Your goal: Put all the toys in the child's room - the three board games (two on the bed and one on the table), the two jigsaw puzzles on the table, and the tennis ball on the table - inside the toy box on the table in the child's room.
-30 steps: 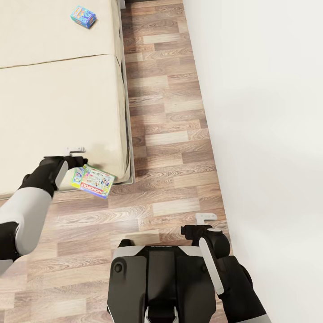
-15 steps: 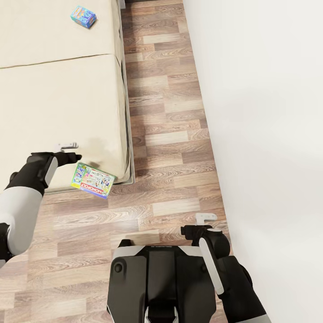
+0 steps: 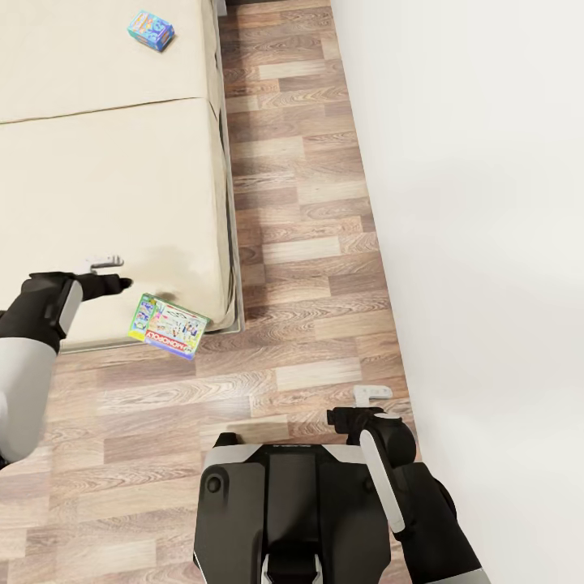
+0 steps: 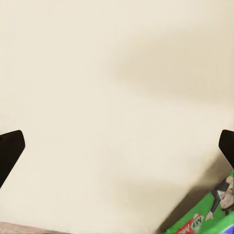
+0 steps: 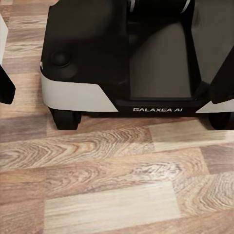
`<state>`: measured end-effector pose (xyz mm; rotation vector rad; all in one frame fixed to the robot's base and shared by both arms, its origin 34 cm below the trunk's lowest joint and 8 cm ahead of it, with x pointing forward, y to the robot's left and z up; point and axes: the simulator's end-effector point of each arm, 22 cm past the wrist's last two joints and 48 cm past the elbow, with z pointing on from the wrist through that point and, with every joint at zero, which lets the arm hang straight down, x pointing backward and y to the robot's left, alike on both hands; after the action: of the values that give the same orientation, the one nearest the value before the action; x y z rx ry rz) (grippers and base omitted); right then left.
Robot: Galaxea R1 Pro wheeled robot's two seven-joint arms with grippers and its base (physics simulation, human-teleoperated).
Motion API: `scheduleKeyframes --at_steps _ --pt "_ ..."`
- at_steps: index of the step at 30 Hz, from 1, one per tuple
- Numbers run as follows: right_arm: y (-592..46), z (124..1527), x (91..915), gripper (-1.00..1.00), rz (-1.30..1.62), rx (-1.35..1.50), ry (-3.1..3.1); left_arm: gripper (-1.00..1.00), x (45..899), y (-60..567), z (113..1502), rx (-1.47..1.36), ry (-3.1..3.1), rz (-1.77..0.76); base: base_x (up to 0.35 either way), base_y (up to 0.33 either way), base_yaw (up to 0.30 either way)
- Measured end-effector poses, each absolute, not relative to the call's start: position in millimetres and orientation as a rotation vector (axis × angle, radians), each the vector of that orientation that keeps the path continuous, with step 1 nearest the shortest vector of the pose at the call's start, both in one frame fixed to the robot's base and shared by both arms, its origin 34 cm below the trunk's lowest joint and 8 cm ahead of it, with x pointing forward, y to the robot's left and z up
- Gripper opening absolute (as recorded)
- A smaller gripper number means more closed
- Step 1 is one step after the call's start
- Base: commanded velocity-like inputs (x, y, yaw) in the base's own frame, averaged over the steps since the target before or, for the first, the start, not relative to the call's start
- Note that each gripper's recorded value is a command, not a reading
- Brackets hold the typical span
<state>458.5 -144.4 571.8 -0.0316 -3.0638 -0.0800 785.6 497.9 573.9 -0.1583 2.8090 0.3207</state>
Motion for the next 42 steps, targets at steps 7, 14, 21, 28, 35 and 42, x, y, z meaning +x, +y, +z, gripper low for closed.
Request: scheduleKeyframes --at_steps 7,14,21,28,35,42 --pt "-144.3 571.8 458.5 1.0 -0.081 -0.032 -3.064 1.0 767.4 521.6 585.4 -0.24 2.876 0.182 0.0 0.0 0.0" --pt "-144.6 571.7 458.4 1.0 -0.082 -0.035 -3.063 1.0 752.3 556.8 620.3 -0.285 2.909 -0.023 0.0 0.0 0.0" --pt "-145.9 571.6 458.6 1.0 -0.081 -0.037 -3.064 1.0 725.0 582.4 665.7 -0.324 2.906 -0.31 0.0 0.0 0.0" --pt "-143.8 571.9 460.5 1.0 -0.089 -0.044 -3.074 1.0 656.8 575.5 657.8 -0.442 2.963 -0.553 0.0 0.0 0.0" --pt "-131.4 573.1 460.8 1.0 -0.178 -0.053 -3.077 1.0 599.4 570.3 637.6 -0.498 2.983 -0.655 0.0 0.0 0.0" --pt "-115.6 579.2 468.8 1.0 -0.317 -0.067 -3.085 1.0 566.4 547.2 642.0 -0.56 2.932 -0.879 0.0 0.0 0.0"
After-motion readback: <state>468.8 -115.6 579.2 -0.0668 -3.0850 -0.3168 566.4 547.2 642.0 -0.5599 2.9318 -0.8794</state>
